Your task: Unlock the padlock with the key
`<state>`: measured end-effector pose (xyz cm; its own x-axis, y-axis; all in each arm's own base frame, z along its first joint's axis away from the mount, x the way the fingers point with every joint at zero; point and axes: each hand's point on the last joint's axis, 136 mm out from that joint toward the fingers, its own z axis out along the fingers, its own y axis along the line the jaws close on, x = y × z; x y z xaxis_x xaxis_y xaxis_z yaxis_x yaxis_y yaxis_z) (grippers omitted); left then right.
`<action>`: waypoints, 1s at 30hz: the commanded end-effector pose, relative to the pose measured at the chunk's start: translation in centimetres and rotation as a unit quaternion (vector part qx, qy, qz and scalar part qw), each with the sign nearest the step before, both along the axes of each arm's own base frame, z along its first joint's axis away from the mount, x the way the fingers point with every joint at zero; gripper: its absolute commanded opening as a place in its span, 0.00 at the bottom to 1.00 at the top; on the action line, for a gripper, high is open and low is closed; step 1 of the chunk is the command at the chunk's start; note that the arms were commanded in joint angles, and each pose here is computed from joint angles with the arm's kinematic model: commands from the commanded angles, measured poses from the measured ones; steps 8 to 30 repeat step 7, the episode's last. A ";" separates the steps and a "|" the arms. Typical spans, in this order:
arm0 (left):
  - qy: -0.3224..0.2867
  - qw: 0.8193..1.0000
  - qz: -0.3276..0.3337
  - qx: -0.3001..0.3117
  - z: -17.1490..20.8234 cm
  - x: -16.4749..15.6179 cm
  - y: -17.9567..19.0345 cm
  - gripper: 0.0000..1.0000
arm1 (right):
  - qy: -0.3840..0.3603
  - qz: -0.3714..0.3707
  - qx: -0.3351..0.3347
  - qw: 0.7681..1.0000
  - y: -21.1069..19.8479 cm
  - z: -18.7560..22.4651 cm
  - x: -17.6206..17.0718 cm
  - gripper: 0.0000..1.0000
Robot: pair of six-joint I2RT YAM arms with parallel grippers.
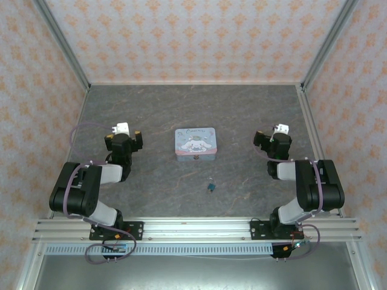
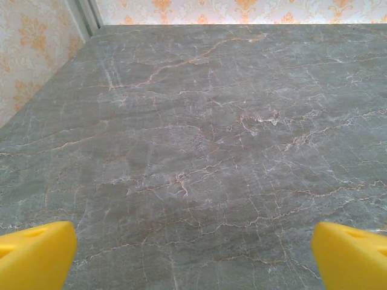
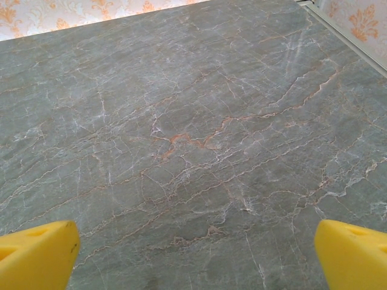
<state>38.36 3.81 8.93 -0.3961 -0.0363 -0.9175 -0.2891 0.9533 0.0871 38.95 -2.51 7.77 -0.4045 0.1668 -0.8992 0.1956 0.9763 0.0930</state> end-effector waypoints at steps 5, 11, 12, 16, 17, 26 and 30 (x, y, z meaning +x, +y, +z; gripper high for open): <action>-0.010 1.000 -0.004 -0.007 0.7 0.6 -0.3 1.00 | -0.019 -0.001 0.004 1.000 0.0 1.0 0.5 0.99; -0.010 1.000 -0.005 -0.006 0.8 0.6 -0.3 1.00 | -0.019 -0.001 0.005 1.000 0.0 1.0 0.5 0.99; -0.010 1.000 -0.005 -0.006 0.8 0.6 -0.3 1.00 | -0.019 -0.001 0.005 1.000 0.0 1.0 0.5 0.99; -0.010 1.000 -0.005 -0.006 0.8 0.6 -0.3 1.00 | -0.019 -0.001 0.005 1.000 0.0 1.0 0.5 0.99; -0.010 1.000 -0.005 -0.006 0.8 0.6 -0.3 1.00 | -0.019 -0.001 0.005 1.000 0.0 1.0 0.5 0.99; -0.010 1.000 -0.005 -0.006 0.8 0.6 -0.3 1.00 | -0.019 -0.001 0.005 1.000 0.0 1.0 0.5 0.99; -0.010 1.000 -0.005 -0.006 0.8 0.6 -0.3 1.00 | -0.019 -0.001 0.005 1.000 0.0 1.0 0.5 0.99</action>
